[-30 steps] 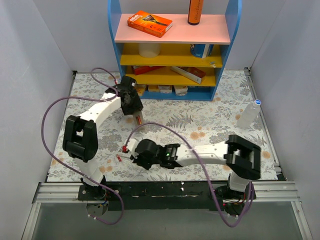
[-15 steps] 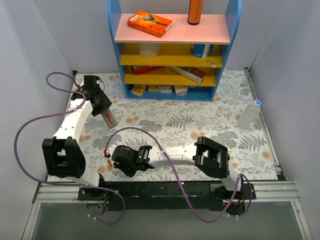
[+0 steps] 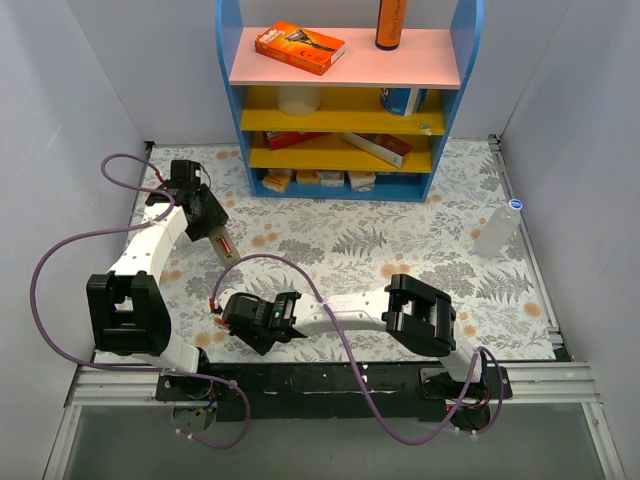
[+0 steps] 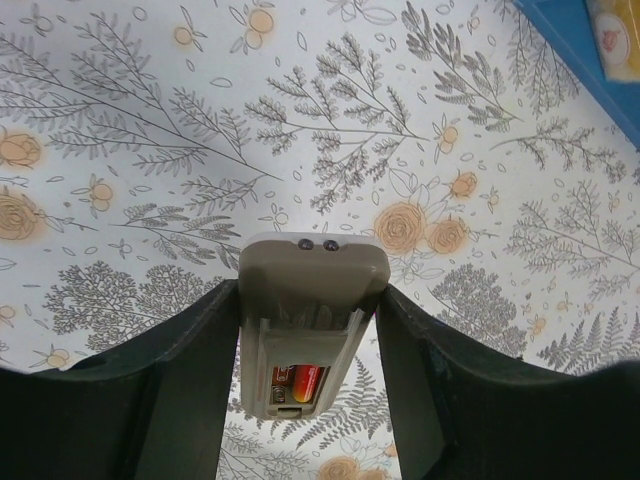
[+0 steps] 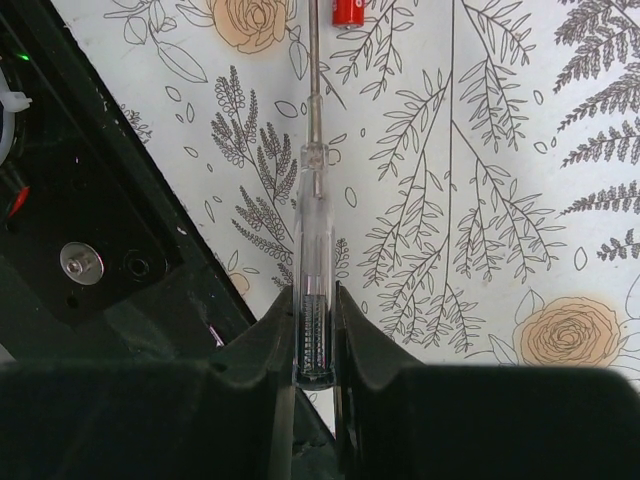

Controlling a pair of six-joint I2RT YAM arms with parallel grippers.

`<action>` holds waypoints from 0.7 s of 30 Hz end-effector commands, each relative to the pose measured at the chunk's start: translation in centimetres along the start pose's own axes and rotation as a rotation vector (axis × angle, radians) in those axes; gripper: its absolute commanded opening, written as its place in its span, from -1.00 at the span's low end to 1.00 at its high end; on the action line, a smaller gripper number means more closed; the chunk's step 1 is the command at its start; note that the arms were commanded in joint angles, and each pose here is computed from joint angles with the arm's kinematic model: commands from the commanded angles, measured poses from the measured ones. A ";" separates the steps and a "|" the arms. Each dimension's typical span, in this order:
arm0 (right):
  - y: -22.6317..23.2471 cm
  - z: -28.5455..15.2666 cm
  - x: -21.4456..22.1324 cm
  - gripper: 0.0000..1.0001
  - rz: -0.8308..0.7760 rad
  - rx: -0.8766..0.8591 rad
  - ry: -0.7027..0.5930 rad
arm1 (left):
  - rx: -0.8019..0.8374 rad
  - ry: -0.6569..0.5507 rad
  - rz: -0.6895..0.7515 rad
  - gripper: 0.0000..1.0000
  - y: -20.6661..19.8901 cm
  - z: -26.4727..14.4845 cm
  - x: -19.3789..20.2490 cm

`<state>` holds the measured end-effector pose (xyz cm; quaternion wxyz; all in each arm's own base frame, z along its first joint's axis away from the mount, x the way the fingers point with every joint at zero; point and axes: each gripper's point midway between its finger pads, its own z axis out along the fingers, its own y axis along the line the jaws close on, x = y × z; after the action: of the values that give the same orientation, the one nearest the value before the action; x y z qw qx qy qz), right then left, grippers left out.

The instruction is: Unload the batteries from the remote control

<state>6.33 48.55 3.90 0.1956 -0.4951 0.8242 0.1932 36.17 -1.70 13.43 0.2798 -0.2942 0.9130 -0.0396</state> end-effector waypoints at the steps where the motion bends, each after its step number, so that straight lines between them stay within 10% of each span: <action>1: 0.0 -1.6 -0.7 -0.97 0.000 -0.007 -0.030 | 0.123 -0.003 0.013 -1.00 -1.5 -1.1 0.3; 21: -9.0 -7.0 2.3 -0.97 0.160 0.099 -0.199 | 0.283 0.308 -0.251 -1.00 -3.4 1.6 11.0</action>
<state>11.30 38.76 7.90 0.2608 -0.4084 0.8508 0.2034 30.34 -8.79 5.79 0.1425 -0.3378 0.9087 -0.1997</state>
